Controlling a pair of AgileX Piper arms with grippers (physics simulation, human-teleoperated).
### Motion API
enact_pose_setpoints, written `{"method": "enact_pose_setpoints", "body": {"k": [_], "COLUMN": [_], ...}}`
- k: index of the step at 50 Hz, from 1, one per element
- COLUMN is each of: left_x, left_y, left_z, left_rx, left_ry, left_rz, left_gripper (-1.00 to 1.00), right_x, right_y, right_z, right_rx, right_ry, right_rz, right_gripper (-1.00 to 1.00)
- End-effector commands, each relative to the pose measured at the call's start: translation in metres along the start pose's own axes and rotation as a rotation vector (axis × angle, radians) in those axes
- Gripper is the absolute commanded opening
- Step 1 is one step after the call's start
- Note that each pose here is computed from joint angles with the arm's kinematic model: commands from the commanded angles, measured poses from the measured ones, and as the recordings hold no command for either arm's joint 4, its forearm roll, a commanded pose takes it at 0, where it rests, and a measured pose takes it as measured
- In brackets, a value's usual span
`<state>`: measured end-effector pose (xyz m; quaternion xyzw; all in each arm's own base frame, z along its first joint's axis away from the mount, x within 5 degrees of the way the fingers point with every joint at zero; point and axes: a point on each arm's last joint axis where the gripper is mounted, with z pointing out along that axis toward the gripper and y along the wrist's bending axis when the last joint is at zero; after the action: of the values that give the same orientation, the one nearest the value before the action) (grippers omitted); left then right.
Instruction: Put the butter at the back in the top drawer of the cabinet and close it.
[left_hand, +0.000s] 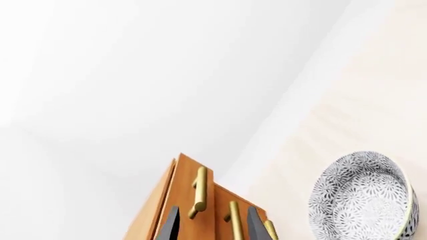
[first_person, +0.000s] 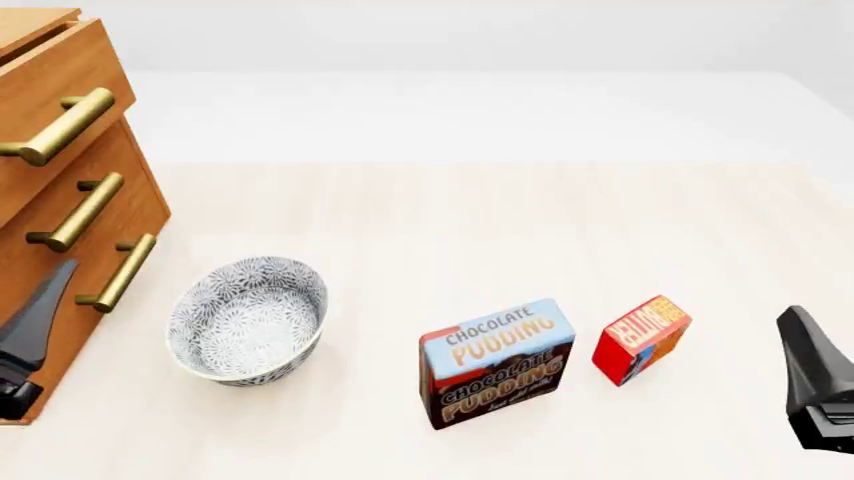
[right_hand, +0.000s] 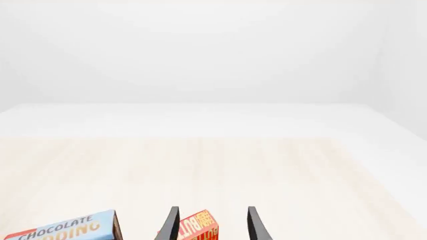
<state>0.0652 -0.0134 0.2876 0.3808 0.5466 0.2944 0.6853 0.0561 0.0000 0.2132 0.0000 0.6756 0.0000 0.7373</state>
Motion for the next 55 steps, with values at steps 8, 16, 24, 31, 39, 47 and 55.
{"method": "enact_pose_setpoints", "body": {"k": [8,16,24,31,39,47,55], "left_x": [-0.005,-0.006,-0.007,-0.013,-0.013,-0.011,-0.011], "left_y": [0.002,0.003,0.005,0.013,0.012,0.009,0.008], "left_z": [0.008,0.007,0.008,0.01,0.016,0.023,0.032], "left_rx": [0.027,0.029,0.023,0.007,0.01,0.014,0.012], "left_ry": [-0.029,-0.035,-0.038,-0.059,-0.059,-0.047,-0.049], "left_rz": [0.091,0.134,0.175,0.193,0.223,0.247,0.274], "left_gripper": [1.0,1.0,1.0,1.0,1.0,1.0,1.0], "right_x": [0.0,0.0,0.0,0.0,0.0,0.0,0.0], "right_y": [0.0,0.0,0.0,0.0,0.0,0.0,0.0], "right_z": [0.0,0.0,0.0,0.0,0.0,0.0,0.0], "right_rx": [0.0,0.0,0.0,0.0,0.0,0.0,0.0], "right_ry": [0.0,0.0,0.0,0.0,0.0,0.0,0.0], "right_rz": [0.0,0.0,0.0,0.0,0.0,0.0,0.0], "right_gripper": [1.0,1.0,1.0,1.0,1.0,1.0,1.0]}}
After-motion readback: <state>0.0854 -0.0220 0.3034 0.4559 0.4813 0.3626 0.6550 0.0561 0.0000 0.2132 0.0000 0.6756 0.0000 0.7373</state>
